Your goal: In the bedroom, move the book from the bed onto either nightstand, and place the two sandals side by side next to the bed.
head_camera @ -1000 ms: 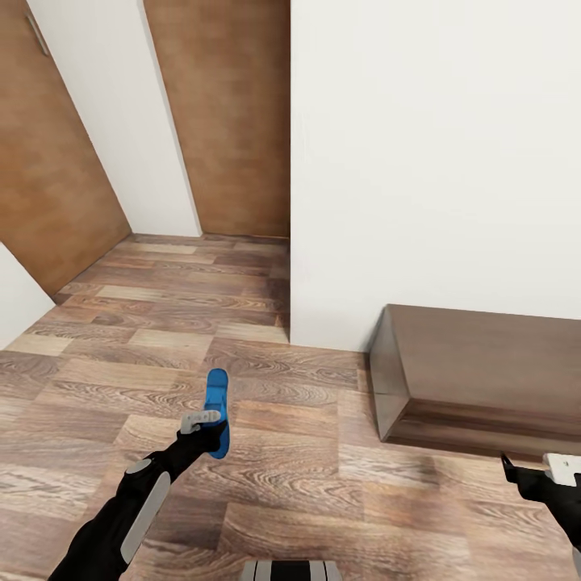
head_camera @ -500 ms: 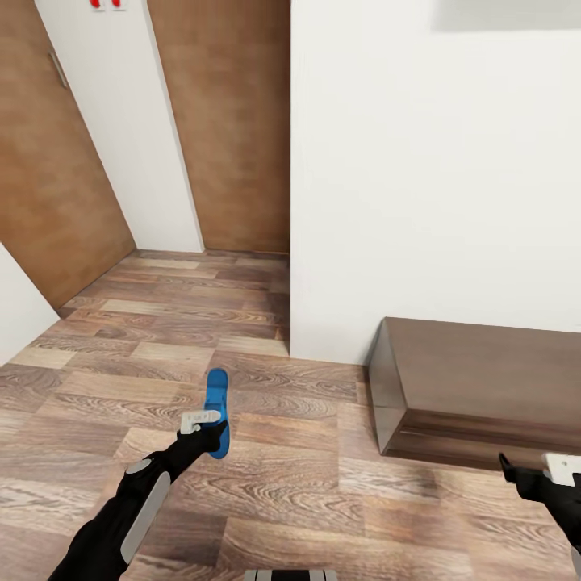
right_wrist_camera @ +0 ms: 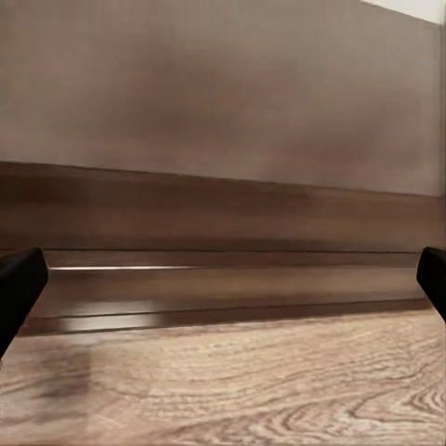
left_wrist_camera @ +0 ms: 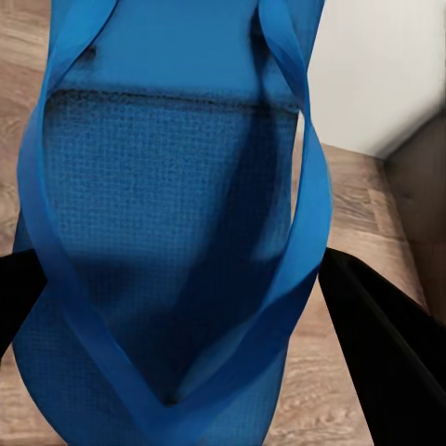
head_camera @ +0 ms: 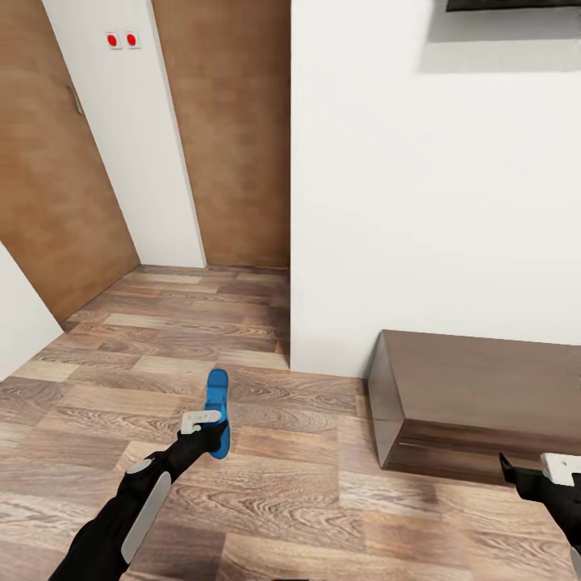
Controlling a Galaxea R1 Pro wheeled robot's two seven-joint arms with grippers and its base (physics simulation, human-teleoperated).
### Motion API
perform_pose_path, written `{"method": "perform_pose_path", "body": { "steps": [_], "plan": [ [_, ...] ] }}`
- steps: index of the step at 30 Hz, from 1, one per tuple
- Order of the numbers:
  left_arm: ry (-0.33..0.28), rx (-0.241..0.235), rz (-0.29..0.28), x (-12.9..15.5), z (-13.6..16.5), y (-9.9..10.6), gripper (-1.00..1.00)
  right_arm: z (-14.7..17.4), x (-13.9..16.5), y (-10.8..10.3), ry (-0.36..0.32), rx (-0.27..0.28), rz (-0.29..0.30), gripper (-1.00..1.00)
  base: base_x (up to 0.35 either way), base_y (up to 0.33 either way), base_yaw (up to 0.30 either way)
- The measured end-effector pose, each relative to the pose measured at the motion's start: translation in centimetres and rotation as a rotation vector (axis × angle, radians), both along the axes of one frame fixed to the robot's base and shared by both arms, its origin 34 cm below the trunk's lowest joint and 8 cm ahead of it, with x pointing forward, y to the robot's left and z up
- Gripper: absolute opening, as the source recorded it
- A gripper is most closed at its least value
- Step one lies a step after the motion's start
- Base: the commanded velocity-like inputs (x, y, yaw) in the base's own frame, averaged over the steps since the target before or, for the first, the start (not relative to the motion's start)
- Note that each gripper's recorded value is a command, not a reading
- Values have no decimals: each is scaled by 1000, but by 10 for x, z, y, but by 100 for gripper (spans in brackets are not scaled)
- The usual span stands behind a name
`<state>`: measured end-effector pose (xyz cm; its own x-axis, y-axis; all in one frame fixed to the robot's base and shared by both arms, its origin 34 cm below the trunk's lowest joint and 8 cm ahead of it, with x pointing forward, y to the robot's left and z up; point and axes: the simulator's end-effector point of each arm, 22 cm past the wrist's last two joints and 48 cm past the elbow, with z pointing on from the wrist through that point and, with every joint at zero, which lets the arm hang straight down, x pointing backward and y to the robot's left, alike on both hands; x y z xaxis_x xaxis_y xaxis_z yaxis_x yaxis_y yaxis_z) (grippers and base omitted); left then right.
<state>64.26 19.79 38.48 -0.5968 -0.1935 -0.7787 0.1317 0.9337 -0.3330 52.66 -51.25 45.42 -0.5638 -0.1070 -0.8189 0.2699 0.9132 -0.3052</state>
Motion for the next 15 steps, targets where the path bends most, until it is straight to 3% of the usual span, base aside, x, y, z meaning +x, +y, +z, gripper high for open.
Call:
{"method": "perform_pose_path", "body": {
  "steps": [15],
  "plan": [
    [-61, 0, -1, 6, 36, 0, -100, 29, 2, 0, -61, 0, 1, 100, 0, 0, 0]
  ]
}}
